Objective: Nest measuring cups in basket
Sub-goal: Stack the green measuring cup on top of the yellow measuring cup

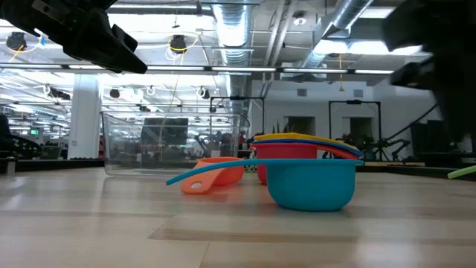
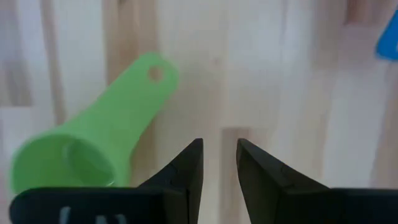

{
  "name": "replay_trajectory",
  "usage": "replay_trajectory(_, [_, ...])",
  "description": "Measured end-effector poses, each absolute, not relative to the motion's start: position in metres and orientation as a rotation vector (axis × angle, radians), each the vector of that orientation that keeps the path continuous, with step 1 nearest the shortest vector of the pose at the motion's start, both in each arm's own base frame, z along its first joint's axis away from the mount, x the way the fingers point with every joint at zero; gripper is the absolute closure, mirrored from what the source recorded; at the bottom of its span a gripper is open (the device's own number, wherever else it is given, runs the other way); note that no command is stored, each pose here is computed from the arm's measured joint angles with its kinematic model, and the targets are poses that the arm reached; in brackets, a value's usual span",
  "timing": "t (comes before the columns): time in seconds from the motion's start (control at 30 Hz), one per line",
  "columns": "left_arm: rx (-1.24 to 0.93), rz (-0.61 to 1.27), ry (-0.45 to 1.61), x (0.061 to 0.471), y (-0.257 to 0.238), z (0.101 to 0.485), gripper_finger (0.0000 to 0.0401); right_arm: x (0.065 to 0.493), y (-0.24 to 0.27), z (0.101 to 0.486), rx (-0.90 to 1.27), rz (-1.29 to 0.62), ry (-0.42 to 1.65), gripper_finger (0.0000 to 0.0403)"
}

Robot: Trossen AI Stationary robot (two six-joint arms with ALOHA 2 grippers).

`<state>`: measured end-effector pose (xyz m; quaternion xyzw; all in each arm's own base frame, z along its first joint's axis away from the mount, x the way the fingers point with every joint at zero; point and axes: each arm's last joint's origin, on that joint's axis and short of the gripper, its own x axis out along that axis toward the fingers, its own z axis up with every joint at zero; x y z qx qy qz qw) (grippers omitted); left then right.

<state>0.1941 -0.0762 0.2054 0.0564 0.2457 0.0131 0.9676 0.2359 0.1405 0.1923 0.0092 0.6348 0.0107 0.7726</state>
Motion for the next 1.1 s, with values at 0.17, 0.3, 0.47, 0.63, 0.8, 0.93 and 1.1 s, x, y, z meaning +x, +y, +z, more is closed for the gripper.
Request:
replay_trajectory(0.17, [0.114,0.026,0.497,0.194,-0.076,0.205,0.0401,0.222,0.161,0.192,0.061,0.009,1.382,0.0284])
replay_trajectory(0.3, [0.114,0.026,0.496,0.194,-0.076,0.205,0.0401,0.212,0.173,0.192,0.115,-0.022,1.386,0.0284])
replay_trajectory(0.47, [0.114,0.026,0.496,0.194,-0.076,0.205,0.0401,0.202,0.185,0.192,0.127,-0.017,1.390,0.0284])
replay_trajectory(0.63, [0.114,0.026,0.496,0.194,-0.076,0.206,0.0401,0.194,0.194,0.192,0.134,-0.009,1.392,0.0284])
replay_trajectory(0.8, [0.114,0.026,0.496,0.194,-0.076,0.206,0.0401,0.184,0.191,0.191,0.154,-0.139,1.441,0.0285])
replay_trajectory(0.93, [0.114,0.026,0.496,0.194,-0.076,0.206,0.0401,0.178,0.188,0.187,0.196,-0.259,1.509,0.0285])
replay_trajectory(1.1, [0.114,0.026,0.495,0.194,-0.076,0.206,0.0401,0.180,0.199,0.169,0.217,-0.239,1.595,0.0285])
